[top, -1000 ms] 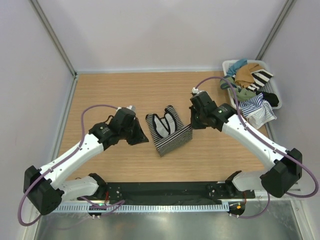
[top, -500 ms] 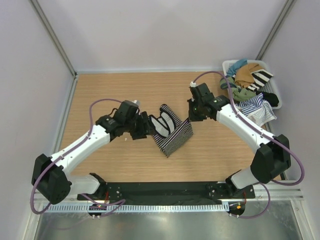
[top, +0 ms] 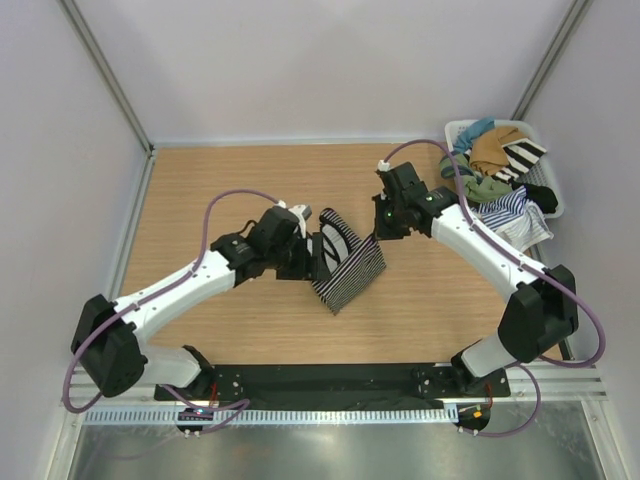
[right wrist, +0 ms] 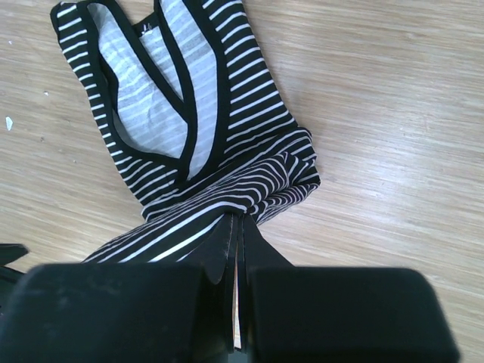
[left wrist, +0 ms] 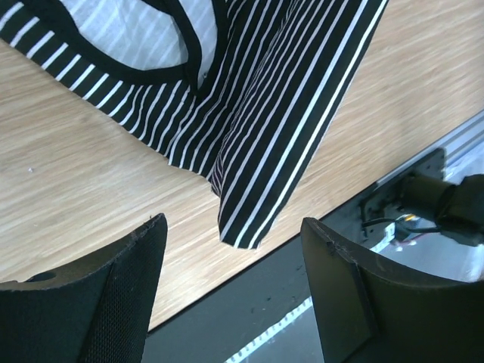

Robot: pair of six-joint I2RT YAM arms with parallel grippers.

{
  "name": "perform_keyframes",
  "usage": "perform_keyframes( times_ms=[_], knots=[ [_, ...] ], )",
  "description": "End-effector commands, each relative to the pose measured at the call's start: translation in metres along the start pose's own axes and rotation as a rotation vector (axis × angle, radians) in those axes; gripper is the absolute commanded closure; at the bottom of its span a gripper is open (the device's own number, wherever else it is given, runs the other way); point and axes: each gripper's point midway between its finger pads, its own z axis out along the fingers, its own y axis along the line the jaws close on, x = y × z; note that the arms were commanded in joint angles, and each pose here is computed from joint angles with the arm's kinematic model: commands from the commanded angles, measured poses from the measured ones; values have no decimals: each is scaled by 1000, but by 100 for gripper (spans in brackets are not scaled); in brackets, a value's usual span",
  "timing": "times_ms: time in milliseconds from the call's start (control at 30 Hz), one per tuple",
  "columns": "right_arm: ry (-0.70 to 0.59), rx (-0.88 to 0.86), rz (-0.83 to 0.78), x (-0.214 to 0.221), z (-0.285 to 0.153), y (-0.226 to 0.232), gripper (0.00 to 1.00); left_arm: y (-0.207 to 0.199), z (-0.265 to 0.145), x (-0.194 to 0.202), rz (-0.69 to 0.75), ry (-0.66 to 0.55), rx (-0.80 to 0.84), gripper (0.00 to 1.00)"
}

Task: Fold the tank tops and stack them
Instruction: Fold the tank top

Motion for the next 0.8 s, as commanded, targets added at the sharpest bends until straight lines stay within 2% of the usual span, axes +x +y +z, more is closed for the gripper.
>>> perform_keyframes(
  times_ms=[0, 133, 367, 633, 700, 733, 767],
  knots=[
    [-70, -41, -6, -27, -9, 11, 99, -13, 5, -8, 98, 5, 36, 28],
    [-64, -42, -4, -27, -8, 11, 99, -18, 14, 0, 132, 50, 46, 31],
    [-64, -44, -1, -28, -6, 11, 99, -19, 28, 6, 142, 116, 45, 50],
    [-59, -43, 5, -32, -4, 10, 99, -29, 37, 7, 147, 156, 75, 56],
    [-59, -43, 6, -32, -4, 10, 99, -29, 40, 7, 148, 164, 69, 65],
    [-58, -42, 7, -32, -4, 9, 99, -30, 40, 6, 150, 164, 73, 77],
    [-59, -44, 8, -33, -4, 9, 99, -32, 41, 5, 151, 165, 78, 84]
  ],
)
